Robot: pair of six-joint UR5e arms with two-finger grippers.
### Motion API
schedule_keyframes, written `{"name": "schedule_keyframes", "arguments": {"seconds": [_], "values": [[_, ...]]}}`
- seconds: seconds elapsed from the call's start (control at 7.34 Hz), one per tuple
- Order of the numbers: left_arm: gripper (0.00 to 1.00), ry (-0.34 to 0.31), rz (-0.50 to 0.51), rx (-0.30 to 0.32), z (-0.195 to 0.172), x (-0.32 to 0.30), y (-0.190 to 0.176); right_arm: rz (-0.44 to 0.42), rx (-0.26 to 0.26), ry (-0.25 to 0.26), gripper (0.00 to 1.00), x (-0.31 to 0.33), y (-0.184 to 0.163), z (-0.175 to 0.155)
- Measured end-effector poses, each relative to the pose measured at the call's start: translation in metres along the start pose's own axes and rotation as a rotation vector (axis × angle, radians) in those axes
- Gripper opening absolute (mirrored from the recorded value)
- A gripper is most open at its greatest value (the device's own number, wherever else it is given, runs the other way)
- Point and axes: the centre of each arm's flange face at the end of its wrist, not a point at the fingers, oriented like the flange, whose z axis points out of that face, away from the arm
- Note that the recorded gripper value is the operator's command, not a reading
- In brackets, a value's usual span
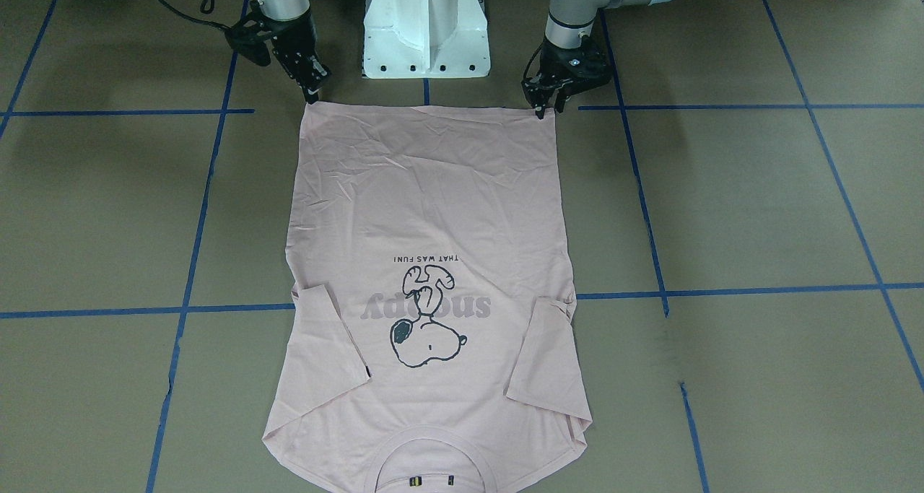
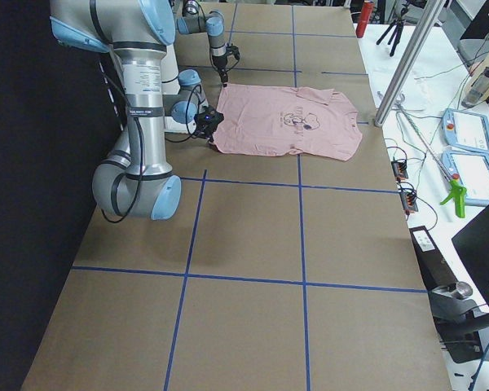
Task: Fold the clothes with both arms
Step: 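Grasp both bottom hem corners with the left and right grippers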
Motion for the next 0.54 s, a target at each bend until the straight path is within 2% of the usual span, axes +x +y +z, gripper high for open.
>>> {"name": "schedule_keyframes", "arguments": {"seconds": [0.14, 0.27, 0.54], "values": [[0.25, -0.002, 0.001, -0.002, 0.0006, -0.0008, 0.0018, 0.000, 0.000, 0.000, 0.00, -0.0002, 0.0002, -0.0001], [0.00, -0.004, 0.002, -0.004, 0.0012, -0.0016, 0.0032, 0.000, -0.001, -0.001, 0.00, -0.0003, 0.0002, -0.0002], [0.00, -0.004, 0.005, -0.008, 0.0006, -0.0019, 0.0064, 0.000, -0.001, -0.001, 0.00, -0.0006, 0.0004, -0.0003]]}}
